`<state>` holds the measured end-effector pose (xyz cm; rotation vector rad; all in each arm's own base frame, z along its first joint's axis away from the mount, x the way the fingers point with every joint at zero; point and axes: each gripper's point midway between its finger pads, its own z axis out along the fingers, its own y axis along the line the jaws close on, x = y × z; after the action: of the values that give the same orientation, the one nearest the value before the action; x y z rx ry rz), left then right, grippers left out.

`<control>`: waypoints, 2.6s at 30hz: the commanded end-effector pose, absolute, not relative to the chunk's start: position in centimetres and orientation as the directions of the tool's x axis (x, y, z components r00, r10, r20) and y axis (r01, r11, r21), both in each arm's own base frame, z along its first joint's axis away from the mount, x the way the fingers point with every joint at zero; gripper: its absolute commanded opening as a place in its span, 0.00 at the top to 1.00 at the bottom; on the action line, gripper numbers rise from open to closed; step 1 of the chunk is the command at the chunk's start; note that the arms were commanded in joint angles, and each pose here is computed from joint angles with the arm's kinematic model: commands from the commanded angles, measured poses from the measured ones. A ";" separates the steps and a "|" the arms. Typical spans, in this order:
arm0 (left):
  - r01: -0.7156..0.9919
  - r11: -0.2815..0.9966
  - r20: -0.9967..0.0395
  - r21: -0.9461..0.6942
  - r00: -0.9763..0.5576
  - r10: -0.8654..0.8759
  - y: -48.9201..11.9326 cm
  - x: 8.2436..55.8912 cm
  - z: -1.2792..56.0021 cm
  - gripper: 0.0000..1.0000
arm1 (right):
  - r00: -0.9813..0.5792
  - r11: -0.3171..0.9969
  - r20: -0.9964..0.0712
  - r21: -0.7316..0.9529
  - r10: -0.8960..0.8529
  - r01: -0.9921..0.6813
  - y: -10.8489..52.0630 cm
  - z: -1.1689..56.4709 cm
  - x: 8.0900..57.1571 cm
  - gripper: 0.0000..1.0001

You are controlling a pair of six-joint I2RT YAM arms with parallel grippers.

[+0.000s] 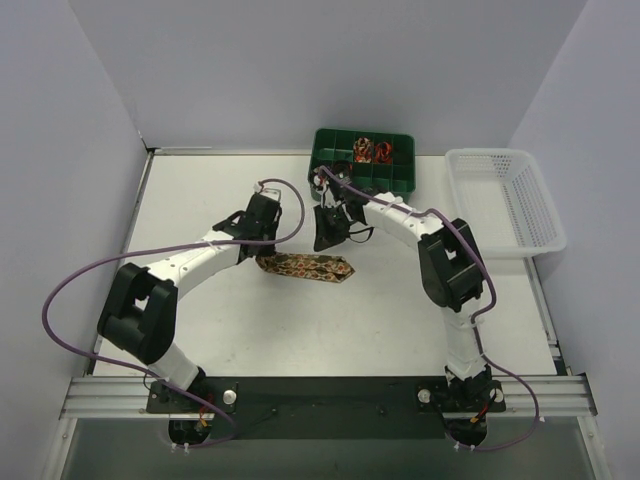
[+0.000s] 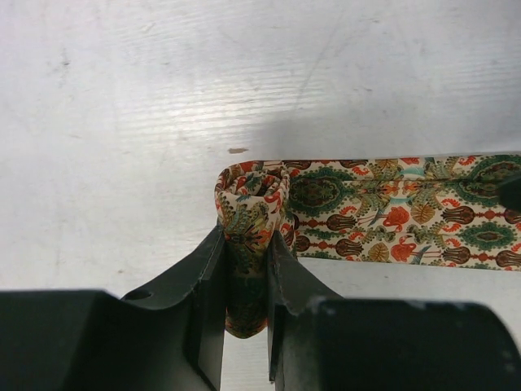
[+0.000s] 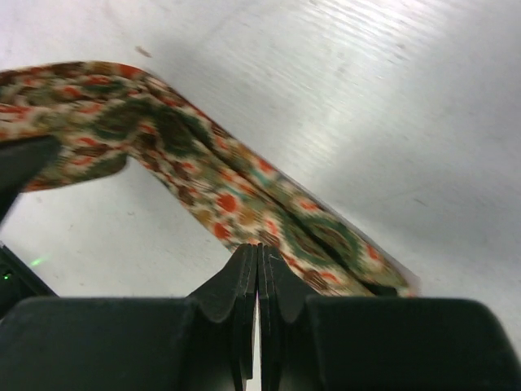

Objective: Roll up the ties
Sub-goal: Roll the tie at the center of the board.

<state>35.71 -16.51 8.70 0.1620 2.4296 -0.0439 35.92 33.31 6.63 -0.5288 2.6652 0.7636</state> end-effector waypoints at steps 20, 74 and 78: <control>0.070 0.930 -0.576 0.361 -0.768 0.281 -14.4 35.7 8.3 1.00 | -0.902 0.837 -0.354 0.392 -0.246 -0.382 30.0 5.4 35.5 0.98; -0.048 0.831 -0.568 -0.554 -0.707 -0.420 -10.8 35.5 10.2 0.23 | -0.817 0.646 -0.437 0.509 -0.376 -0.569 43.3 8.3 33.0 0.98; -0.055 0.822 -0.557 -0.567 -0.710 -0.432 -10.5 35.5 9.6 0.22 | -0.830 0.673 -0.398 0.491 -0.391 -0.553 42.8 5.8 32.8 0.98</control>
<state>33.75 -8.73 6.91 -0.4134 2.4056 -0.5182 32.72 43.44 7.56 -0.7820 2.5660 0.9259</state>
